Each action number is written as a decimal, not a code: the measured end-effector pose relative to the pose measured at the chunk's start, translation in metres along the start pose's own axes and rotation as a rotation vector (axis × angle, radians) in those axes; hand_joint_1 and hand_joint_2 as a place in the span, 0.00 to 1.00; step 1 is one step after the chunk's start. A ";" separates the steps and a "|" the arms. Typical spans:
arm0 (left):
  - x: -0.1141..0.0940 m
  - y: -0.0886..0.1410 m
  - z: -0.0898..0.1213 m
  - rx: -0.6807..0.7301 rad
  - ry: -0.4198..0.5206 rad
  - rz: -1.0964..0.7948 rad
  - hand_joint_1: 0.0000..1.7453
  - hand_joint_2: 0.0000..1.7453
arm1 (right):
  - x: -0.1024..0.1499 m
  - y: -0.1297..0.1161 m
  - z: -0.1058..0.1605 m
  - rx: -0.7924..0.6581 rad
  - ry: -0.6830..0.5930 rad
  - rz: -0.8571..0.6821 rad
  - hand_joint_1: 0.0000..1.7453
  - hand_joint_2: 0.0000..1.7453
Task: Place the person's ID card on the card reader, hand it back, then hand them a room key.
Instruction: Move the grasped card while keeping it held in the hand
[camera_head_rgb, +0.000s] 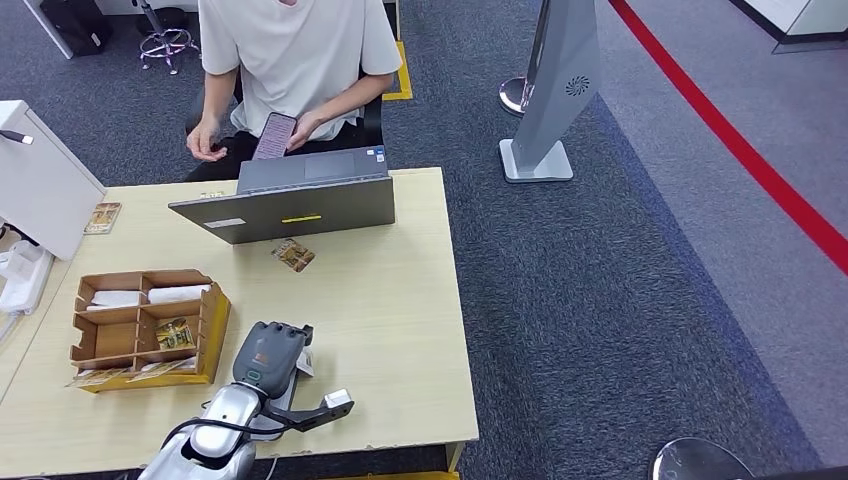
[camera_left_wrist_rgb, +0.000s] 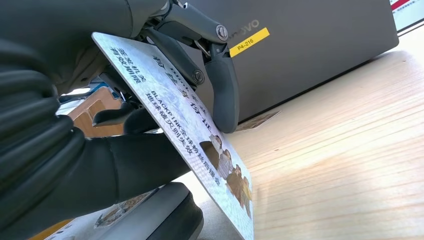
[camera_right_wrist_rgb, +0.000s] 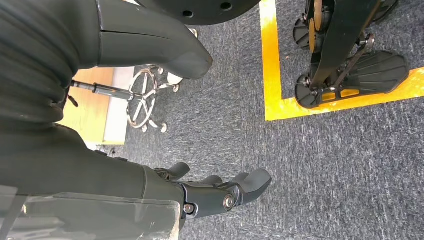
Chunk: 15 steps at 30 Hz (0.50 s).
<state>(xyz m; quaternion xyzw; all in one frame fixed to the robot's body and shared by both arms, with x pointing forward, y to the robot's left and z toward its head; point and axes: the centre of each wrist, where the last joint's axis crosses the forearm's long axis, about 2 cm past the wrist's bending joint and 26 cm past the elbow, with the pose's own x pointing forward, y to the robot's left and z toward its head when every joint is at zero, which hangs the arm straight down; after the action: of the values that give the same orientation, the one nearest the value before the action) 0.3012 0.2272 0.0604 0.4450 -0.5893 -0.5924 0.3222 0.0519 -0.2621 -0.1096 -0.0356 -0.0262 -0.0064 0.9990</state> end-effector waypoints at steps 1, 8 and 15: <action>0.000 0.000 0.000 0.003 0.001 -0.001 1.00 1.00 | 0.000 0.000 0.000 0.001 -0.001 0.000 0.00 1.00; -0.001 0.003 0.002 0.097 0.022 -0.003 1.00 1.00 | 0.000 0.000 0.000 0.003 -0.002 0.002 0.00 1.00; -0.006 0.066 -0.023 0.331 -0.011 -0.019 1.00 1.00 | 0.000 0.000 0.000 0.005 -0.001 0.001 0.00 1.00</action>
<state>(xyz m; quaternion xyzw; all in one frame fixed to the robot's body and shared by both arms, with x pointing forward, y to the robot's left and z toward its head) 0.3149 0.2169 0.1284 0.4942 -0.6763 -0.4929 0.2356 0.0518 -0.2618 -0.1096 -0.0334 -0.0267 -0.0060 0.9991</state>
